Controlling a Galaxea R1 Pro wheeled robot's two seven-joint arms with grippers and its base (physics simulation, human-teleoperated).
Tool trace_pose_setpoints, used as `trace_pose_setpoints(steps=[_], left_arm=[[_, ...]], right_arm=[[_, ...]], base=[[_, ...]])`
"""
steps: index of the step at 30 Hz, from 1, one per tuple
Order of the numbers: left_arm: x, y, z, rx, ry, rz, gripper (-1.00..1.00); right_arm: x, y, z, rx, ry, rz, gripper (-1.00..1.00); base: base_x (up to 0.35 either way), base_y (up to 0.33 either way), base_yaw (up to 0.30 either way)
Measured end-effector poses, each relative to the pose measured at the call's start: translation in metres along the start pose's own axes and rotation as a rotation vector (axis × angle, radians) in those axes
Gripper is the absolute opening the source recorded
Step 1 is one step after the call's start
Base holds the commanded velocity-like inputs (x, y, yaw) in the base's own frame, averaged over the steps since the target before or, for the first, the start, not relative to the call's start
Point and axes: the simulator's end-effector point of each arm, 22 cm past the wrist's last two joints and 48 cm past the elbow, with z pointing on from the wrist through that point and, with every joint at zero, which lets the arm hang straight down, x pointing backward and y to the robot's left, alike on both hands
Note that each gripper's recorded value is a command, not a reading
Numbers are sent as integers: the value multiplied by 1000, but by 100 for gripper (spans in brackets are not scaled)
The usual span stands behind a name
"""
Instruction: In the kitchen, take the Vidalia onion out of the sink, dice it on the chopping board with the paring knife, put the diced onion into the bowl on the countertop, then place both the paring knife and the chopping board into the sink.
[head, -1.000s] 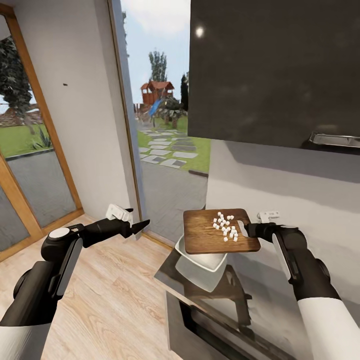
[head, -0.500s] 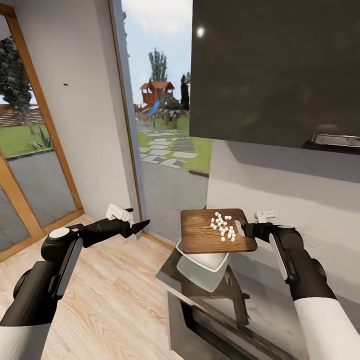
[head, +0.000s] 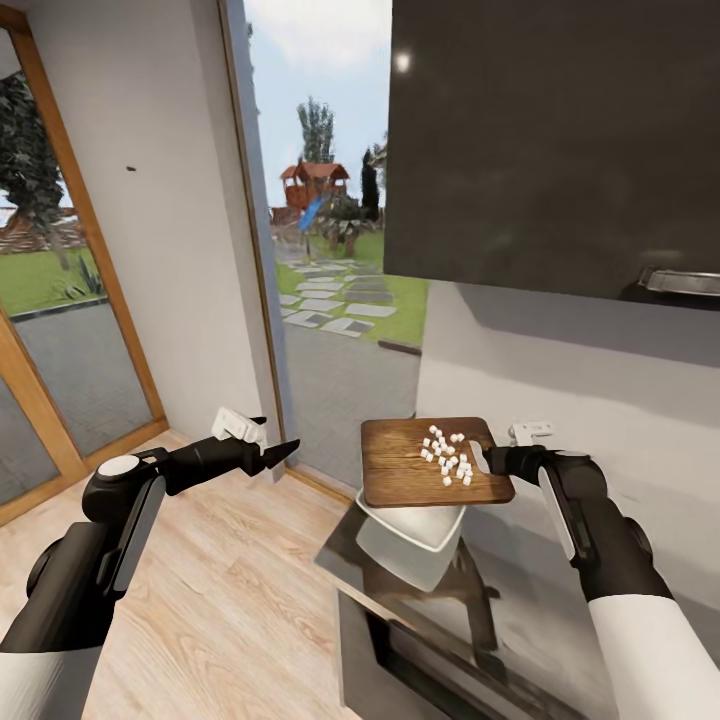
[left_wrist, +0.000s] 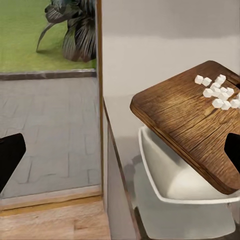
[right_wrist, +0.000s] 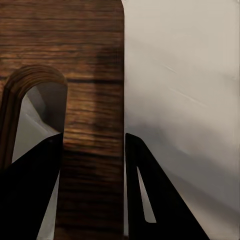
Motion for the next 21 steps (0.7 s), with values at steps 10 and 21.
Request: trace_pose_setpoints(steps=[10,21], left_arm=[[0,0,0,0,0,0,100],[0,0,0,1,0,1,100]], right_arm=[[0,0,0,0,0,0,-100],[-13,0,0,1,-60,-15,-100]], base=[[55,25,0],[0,0,0]])
